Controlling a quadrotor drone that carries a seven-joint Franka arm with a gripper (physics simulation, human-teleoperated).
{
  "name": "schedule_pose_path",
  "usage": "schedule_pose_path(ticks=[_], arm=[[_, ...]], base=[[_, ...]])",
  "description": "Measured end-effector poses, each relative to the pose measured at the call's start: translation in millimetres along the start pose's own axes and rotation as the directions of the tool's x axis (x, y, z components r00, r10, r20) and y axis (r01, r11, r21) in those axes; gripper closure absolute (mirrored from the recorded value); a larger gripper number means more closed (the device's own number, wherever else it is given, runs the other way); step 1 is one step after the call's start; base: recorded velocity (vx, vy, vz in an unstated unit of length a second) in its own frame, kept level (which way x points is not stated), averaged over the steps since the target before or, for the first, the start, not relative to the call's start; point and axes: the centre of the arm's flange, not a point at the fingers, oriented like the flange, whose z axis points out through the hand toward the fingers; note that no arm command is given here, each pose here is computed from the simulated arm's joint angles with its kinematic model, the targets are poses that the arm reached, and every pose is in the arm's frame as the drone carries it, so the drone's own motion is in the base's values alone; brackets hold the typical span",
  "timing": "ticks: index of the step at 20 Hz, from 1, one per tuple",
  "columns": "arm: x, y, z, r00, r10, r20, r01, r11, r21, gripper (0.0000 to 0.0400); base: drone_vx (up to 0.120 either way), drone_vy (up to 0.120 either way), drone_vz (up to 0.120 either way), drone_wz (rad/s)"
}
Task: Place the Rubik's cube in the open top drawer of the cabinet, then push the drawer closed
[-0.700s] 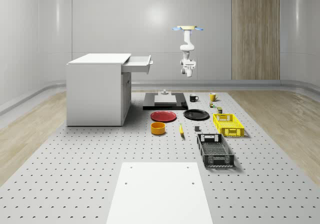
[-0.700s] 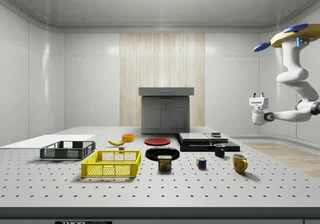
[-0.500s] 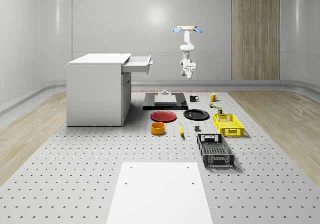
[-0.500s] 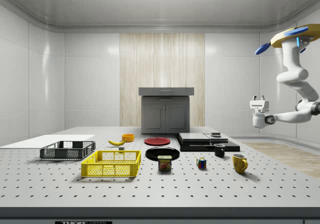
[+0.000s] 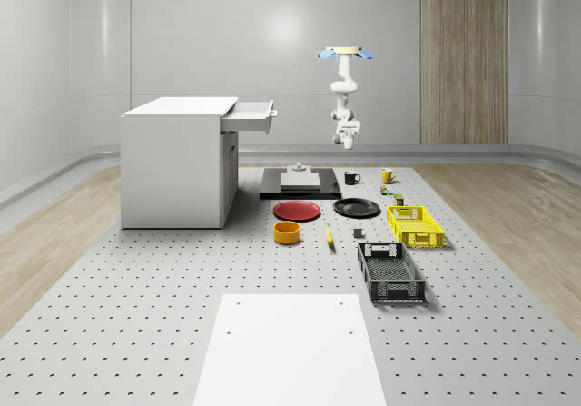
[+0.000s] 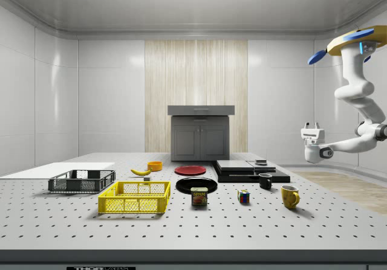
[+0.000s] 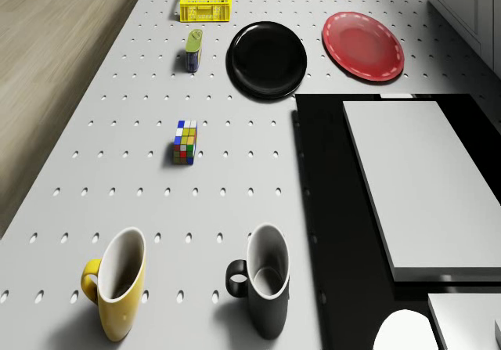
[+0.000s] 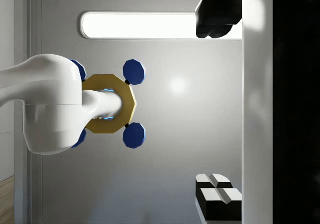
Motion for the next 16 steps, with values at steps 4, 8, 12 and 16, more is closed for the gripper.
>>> schedule_pose_path(ticks=[4,8,12,16], arm=[[0.4,-0.4,-7.3,1.000,0.000,-0.002,0.000,1.000,0.002,0.0000],[0.4,-0.5,-10.5,1.000,0.000,-0.004,0.000,1.000,0.004,0.0000],[0.3,-0.4,-11.8,1.000,0.000,-0.007,0.000,1.000,0.006,0.0000],[0.1,-0.2,-12.3,1.000,0.000,-0.009,0.000,1.000,0.008,0.0000]], base=[[0.120,0.120,0.000,0.000],[0.120,0.120,0.000,0.000],[0.120,0.120,0.000,0.000],[0.120,0.120,0.000,0.000]])
